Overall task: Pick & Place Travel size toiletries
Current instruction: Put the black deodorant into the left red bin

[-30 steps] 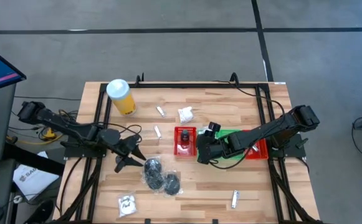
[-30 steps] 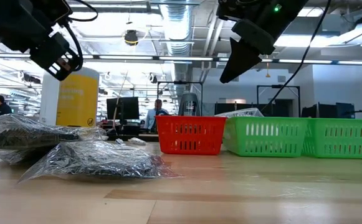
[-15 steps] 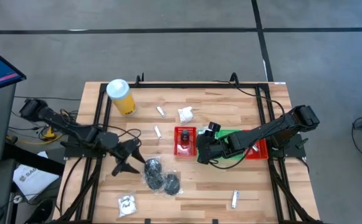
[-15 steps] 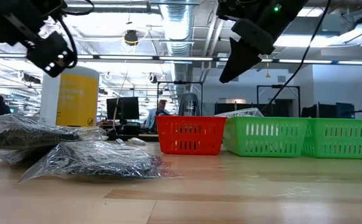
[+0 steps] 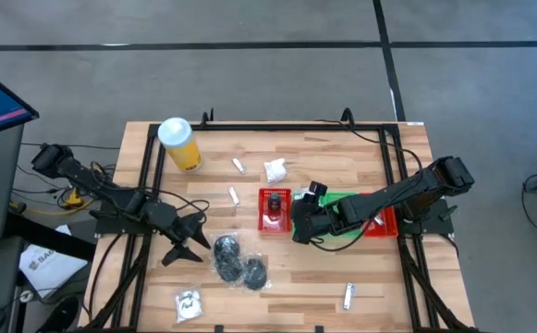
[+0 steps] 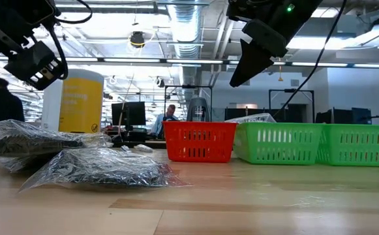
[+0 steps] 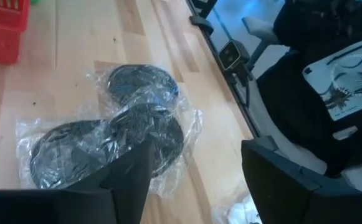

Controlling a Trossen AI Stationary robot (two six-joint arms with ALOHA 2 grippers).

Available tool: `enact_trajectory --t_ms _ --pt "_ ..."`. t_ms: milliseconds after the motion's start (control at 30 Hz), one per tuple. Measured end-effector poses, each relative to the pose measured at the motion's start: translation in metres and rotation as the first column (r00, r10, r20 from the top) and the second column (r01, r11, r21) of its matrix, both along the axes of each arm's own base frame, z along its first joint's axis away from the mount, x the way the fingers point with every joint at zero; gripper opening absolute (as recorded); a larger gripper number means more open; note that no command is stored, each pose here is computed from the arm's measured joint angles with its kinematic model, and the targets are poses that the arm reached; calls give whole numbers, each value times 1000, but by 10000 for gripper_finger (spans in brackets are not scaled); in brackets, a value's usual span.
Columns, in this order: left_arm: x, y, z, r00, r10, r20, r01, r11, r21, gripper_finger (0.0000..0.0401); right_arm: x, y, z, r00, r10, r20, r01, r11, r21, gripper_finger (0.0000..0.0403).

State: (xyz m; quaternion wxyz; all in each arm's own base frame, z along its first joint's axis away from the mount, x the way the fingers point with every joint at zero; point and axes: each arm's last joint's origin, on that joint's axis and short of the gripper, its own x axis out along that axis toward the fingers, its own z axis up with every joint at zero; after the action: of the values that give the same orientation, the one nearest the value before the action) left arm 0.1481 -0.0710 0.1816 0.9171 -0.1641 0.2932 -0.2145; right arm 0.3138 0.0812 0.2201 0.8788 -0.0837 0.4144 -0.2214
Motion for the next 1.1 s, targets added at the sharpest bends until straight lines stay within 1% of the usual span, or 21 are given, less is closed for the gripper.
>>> enact_trajectory --t_ms 200,267,400,467,567,733,833,1000,1100 --pt "-1 0 2 999 -23 40 22 999 29 218 0 0 0 1000 0 -1 0 1000 0 159" --pt "-4 2 -1 999 -20 41 19 999 26 214 0 0 0 1000 -3 1 3 1000 2 159" --pt "-15 7 -10 999 11 37 -10 1000 -21 209 0 0 0 1000 -12 5 12 1000 10 159" --pt "-20 9 -11 998 24 53 -22 999 -43 207 0 0 0 1000 -12 5 12 1000 10 159" --pt "-26 11 -14 996 19 85 -14 998 -56 207 0 0 0 1000 -12 5 12 1000 10 159" --pt "-36 11 -25 995 -9 96 16 997 -70 205 0 0 0 1000 -12 6 12 1000 10 159" --pt "-39 12 -28 995 -8 100 16 996 -82 200 0 0 0 1000 -12 7 12 1000 11 159" --pt "-39 12 -27 992 -17 126 24 998 -55 188 0 0 0 1000 -12 11 12 1000 11 159" --pt "-39 13 -29 992 -6 125 10 999 -32 179 0 0 0 1000 -12 11 12 1000 11 159"
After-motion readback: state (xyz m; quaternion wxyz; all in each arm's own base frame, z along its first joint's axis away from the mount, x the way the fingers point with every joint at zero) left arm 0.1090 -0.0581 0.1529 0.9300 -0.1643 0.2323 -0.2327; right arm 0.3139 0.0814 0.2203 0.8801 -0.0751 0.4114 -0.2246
